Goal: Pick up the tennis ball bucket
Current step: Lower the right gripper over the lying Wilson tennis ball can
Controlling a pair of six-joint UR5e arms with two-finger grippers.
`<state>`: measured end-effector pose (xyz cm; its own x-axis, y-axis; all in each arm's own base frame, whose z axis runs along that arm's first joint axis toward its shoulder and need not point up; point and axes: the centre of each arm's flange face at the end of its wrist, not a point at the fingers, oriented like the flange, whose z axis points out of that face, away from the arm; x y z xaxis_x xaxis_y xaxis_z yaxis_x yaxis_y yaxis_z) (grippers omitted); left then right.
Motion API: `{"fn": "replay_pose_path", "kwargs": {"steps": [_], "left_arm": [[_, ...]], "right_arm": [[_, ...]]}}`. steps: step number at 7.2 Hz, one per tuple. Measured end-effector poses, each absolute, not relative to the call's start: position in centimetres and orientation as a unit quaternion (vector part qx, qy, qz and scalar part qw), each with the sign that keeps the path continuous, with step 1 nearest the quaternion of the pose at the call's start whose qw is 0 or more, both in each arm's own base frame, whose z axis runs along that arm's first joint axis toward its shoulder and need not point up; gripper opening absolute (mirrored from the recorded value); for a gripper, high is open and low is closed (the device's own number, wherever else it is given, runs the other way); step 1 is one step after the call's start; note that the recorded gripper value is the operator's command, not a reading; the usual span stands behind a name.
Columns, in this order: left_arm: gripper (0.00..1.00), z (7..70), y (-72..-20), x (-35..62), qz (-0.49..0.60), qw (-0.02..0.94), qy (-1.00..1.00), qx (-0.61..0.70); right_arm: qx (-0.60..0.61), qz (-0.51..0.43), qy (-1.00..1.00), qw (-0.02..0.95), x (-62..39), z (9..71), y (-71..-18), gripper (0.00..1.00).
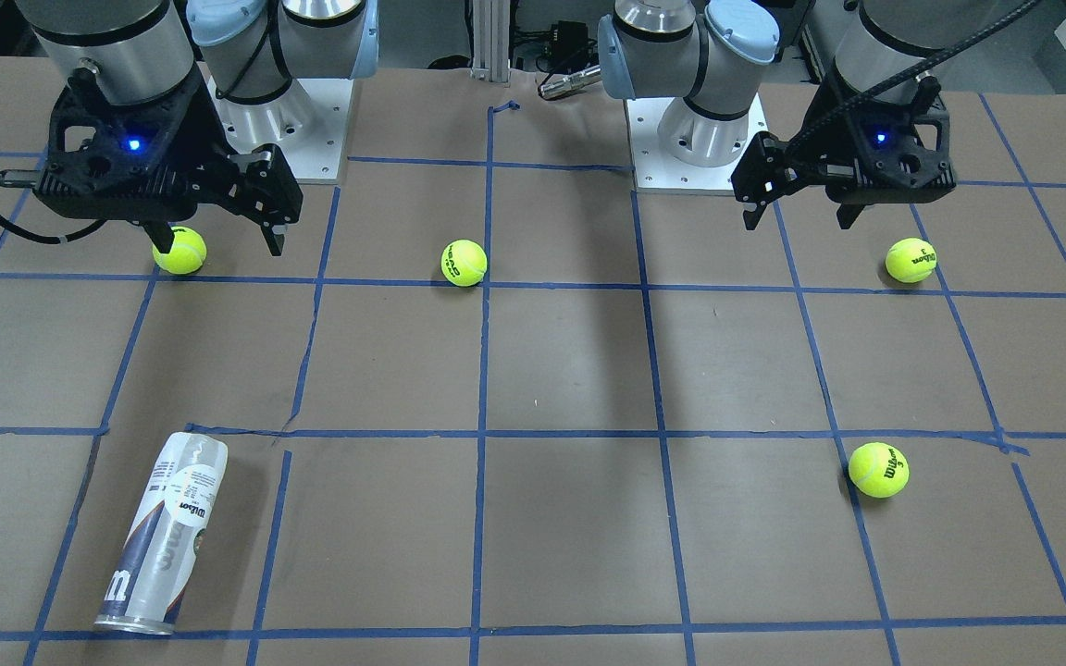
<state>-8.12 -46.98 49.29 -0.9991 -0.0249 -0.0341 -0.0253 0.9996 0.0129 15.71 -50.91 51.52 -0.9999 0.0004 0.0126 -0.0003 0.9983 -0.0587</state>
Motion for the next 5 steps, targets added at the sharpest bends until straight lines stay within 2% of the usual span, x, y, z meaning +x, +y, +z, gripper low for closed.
{"fn": "replay_pose_path", "kwargs": {"steps": [5], "left_arm": [[1.00, 49.3, -47.1, -8.1, 0.003, 0.018, 1.000, -0.013]], "right_arm": [[-0.043, 0.052, -0.998, 0.003, 11.6, 52.3, -52.4, 1.00]]}}
